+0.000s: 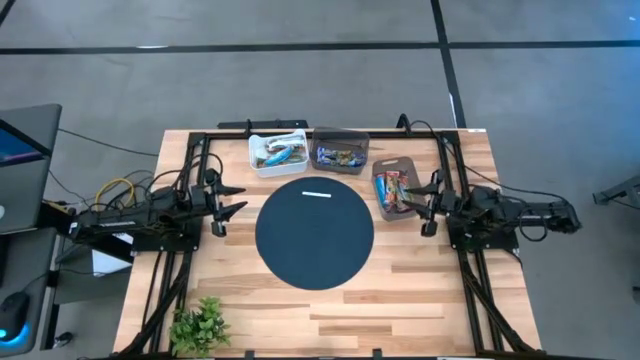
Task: Pick and place Granola Bars by type
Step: Return to Home Position
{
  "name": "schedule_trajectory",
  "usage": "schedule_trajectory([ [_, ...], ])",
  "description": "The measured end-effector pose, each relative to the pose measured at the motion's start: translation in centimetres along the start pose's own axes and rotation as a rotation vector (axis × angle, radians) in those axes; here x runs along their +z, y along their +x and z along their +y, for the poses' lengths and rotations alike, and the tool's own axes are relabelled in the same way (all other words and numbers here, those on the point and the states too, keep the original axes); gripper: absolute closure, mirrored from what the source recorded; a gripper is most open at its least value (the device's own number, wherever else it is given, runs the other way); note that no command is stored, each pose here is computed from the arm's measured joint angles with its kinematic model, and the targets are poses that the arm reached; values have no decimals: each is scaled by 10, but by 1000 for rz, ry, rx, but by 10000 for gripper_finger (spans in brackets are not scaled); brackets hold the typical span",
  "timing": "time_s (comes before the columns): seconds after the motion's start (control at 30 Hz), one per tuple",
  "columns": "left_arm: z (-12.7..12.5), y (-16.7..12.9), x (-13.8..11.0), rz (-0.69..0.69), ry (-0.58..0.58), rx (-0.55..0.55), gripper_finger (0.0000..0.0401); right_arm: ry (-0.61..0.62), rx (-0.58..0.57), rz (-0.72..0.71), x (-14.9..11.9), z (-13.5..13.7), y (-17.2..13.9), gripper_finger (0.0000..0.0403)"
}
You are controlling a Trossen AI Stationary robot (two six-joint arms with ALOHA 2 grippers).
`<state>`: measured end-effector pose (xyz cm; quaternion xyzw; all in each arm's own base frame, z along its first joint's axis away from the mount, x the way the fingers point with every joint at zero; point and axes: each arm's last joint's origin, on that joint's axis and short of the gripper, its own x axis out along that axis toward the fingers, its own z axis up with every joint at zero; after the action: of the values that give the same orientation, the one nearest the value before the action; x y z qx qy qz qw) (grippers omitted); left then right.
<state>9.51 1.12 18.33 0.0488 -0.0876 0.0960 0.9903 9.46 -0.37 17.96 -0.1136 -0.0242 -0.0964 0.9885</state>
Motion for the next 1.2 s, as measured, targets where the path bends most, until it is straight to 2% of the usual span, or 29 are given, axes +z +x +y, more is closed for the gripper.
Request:
schedule_trajectory([
  [0.17,1,0,-1,15,1,22,237,7,-53,18,-2,-6,1,269],
  [0.3,0,0,-2,25,1,21,237,-14,3,23,-11,-4,2,269],
  [0.37,0,0,-4,44,3,20,237,-12,1,16,-11,-5,3,269],
  [0.57,0,0,-6,62,4,18,237,-8,90,-18,-9,-4,3,269],
  [1.03,0,0,-6,63,26,17,237,0,92,-17,-9,-4,3,269],
  [1.2,0,0,-7,69,34,15,237,-31,127,-26,-9,0,2,269],
])
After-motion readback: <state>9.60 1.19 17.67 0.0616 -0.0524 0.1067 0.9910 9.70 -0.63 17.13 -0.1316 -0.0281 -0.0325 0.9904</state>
